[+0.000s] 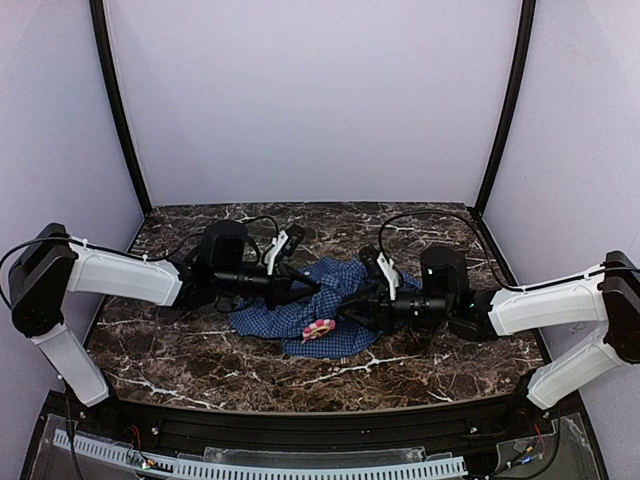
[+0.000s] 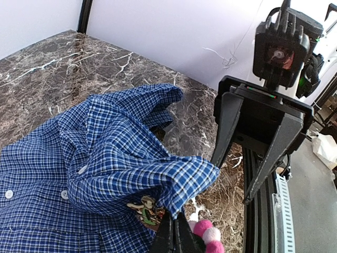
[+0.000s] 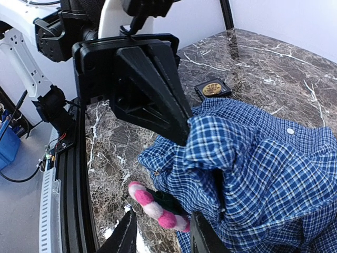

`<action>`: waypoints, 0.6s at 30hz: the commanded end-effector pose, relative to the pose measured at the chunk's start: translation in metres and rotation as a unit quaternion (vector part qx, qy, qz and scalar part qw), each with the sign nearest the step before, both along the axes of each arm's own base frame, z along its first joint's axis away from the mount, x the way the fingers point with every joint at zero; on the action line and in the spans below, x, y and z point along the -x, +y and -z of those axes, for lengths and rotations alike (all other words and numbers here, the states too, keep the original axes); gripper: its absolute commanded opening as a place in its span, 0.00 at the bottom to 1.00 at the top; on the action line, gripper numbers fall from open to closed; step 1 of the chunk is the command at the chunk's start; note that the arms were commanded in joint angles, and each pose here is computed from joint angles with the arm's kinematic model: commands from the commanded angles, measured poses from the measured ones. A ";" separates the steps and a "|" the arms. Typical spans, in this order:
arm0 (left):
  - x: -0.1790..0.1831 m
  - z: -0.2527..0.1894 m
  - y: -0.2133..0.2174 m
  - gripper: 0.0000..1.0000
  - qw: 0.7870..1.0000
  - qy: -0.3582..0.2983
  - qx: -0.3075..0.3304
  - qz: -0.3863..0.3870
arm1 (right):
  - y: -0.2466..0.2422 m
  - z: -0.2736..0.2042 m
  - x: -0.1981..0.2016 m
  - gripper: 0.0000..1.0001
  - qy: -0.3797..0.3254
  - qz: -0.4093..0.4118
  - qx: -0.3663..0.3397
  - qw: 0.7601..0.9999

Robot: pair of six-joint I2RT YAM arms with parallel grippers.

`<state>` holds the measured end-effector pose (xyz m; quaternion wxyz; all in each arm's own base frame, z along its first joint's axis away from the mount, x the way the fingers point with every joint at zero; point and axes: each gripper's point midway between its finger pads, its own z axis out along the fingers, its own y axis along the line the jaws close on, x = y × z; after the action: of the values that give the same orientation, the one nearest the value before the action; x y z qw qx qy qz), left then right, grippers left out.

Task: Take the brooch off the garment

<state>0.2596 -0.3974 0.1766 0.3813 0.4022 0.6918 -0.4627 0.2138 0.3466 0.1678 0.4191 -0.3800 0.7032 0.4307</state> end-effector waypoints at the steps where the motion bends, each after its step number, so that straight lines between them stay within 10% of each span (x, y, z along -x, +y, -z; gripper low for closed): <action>1: 0.002 -0.024 0.001 0.01 1.000 -0.020 0.010 0.012 | 0.007 -0.016 0.002 0.33 -0.019 -0.013 -0.027 0.999; 18: 0.010 -0.036 0.007 0.01 0.999 -0.035 0.008 0.022 | 0.016 0.004 -0.030 0.40 0.021 0.032 0.001 0.999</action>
<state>0.2503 -0.3915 0.1889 0.3783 0.4225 0.6853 -0.4569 0.2334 0.3604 0.1545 0.4047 -0.3593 0.7258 0.4247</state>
